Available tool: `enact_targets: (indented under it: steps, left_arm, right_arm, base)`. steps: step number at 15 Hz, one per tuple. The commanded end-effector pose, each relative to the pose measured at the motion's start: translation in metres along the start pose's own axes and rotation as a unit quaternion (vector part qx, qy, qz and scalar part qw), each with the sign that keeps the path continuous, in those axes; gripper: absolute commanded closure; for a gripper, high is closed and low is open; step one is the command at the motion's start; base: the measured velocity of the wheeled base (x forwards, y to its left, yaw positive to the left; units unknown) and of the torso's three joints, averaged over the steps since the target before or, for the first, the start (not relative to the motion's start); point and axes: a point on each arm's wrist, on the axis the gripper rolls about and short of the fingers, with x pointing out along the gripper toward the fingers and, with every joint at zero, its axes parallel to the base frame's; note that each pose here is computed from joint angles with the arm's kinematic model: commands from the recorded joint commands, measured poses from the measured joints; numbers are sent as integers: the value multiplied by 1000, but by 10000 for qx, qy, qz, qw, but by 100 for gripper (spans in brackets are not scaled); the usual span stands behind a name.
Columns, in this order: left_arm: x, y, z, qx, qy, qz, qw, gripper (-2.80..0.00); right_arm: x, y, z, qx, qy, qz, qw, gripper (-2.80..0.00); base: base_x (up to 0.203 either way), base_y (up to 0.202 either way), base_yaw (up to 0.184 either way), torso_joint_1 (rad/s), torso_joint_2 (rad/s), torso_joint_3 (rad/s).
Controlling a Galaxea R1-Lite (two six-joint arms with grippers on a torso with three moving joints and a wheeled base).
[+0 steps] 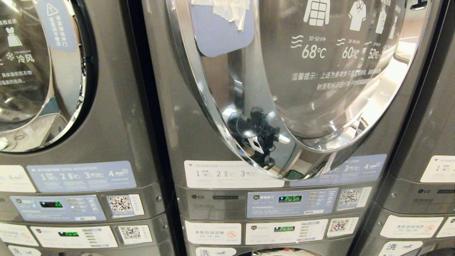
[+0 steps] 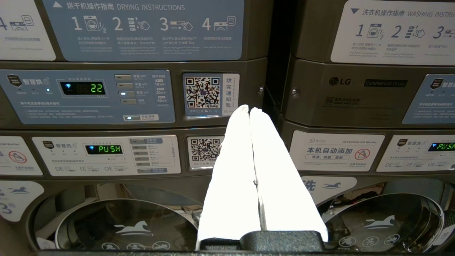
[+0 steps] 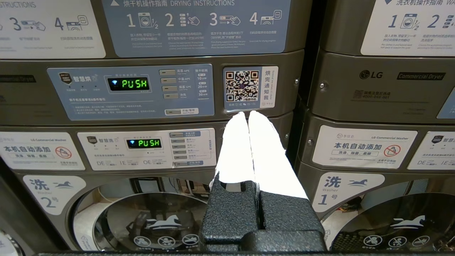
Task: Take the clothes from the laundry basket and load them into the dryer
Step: Open the dryer
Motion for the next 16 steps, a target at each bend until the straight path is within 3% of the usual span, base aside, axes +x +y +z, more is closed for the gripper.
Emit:
enact_targets:
  steps: [1, 5, 16]
  left_arm:
    - [0, 0, 0, -4, -4, 5, 10000, 0]
    - [0, 0, 0, -4, -4, 5, 10000, 0]
    - [0, 0, 0, -4, -4, -2, 10000, 0]
  right_arm:
    - [0, 0, 0, 0, 0, -1, 10000, 0]
    - [0, 0, 0, 0, 4, -1, 10000, 0]
    - [0, 0, 0, 8, 0, -1, 10000, 0]
  base:
    - [0, 0, 0, 0, 0, 0]
    - [1, -56, 3, 4, -1, 1]
    - [0, -196, 3, 3, 2, 3]
